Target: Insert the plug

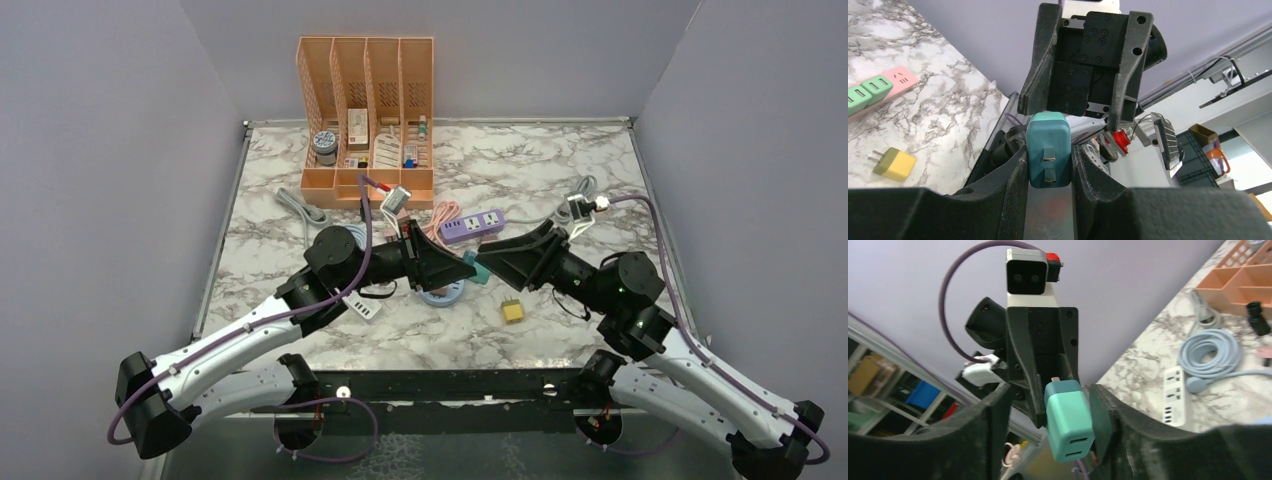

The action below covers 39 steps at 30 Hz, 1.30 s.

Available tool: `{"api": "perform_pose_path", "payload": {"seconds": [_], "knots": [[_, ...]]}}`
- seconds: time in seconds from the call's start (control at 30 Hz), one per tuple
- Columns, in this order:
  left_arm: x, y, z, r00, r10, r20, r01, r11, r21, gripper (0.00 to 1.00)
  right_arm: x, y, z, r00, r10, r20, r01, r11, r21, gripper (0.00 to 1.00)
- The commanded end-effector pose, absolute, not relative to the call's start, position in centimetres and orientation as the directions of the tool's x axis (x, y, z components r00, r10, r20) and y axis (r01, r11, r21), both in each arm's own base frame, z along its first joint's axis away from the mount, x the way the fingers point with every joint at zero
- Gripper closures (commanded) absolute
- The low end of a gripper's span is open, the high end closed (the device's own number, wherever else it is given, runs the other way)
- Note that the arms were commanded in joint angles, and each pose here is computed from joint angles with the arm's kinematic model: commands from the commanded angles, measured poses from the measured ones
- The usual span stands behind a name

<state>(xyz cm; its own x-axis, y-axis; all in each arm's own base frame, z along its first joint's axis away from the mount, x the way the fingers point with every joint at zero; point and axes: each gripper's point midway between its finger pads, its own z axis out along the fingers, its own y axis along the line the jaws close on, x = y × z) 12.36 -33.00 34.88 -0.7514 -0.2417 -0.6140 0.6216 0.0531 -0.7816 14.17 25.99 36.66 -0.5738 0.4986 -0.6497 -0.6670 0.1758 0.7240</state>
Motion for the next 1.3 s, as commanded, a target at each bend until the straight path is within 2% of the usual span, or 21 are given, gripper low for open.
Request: {"api": "perform_pose_path", "payload": {"seconds": [0.0,0.1,0.2,0.23,0.47,0.57,0.7,0.8,0.87,0.97,1.0,1.07,1.17,1.27], "knots": [[12.0,-31.9,39.7,-0.695,-0.35,-0.629,0.68,-0.036,-0.732,0.98,11.9,26.2,37.6,-0.602,0.47,-0.646,-0.705,0.068,0.706,0.36],[12.0,-31.6,40.4,-0.683,-0.373,-0.628,0.688,-0.042,-0.724,0.98,12.1,26.0,37.3,-0.603,0.474,-0.641,-0.692,0.089,0.717,0.23],[12.0,-31.5,41.1,-0.677,-0.386,-0.626,0.693,-0.05,-0.719,0.98,12.1,26.2,37.1,-0.609,0.46,-0.645,-0.69,0.092,0.718,0.22],[12.0,-31.5,41.2,-0.675,-0.388,-0.627,0.695,-0.051,-0.717,0.98,12.0,26.2,37.2,-0.611,0.457,-0.646,-0.692,0.087,0.716,0.25],[12.0,-31.6,41.0,-0.683,-0.38,-0.624,0.689,-0.052,-0.723,0.98,11.6,26.4,38.9,-0.584,0.472,-0.66,-0.734,0.038,0.678,0.57],[12.0,-31.6,40.7,-0.686,-0.379,-0.622,0.686,-0.052,-0.725,0.98,11.8,26.4,39.3,-0.576,0.485,-0.658,-0.739,0.036,0.673,0.6],[12.1,-31.7,40.3,-0.688,-0.376,-0.621,0.683,-0.047,-0.729,0.98,12.0,27.1,39.6,-0.591,0.479,-0.649,-0.736,0.01,0.677,0.56],[12.1,-31.7,40.2,-0.685,-0.373,-0.625,0.687,-0.045,-0.726,0.98,12.2,27.6,39.5,-0.604,0.472,-0.642,-0.729,-0.001,0.685,0.61],[12.2,-31.7,40.1,-0.683,-0.375,-0.627,0.687,-0.04,-0.725,0.98,12.4,27.5,39.4,-0.6,0.488,-0.634,-0.727,0.0,0.687,0.7],[12.3,-31.5,39.7,-0.679,-0.38,-0.627,0.687,-0.029,-0.726,0.96,12.8,27.0,39.4,-0.578,0.521,-0.628,-0.729,0.017,0.684,0.93],[12.3,-31.5,39.5,-0.678,-0.384,-0.627,0.686,-0.024,-0.727,0.95,13.0,26.7,39.4,-0.565,0.533,-0.63,-0.731,0.031,0.682,0.98],[12.6,-31.4,38.7,-0.679,-0.391,-0.621,0.677,-0.006,-0.736,0.84,13.7,26.4,39.0,-0.525,0.54,-0.658,-0.738,0.096,0.668,0.99],[13.5,-30.9,37.3,-0.661,-0.417,-0.624,0.667,0.057,-0.743,0.57,15.5,26.0,38.2,-0.407,0.482,-0.776,-0.765,0.285,0.578,0.99],[15.9,-29.4,33.7,-0.627,-0.441,-0.642,0.592,0.266,-0.761,0.33,18.4,25.2,35.9,-0.257,0.268,-0.929,-0.761,0.536,0.365,0.99]]}}
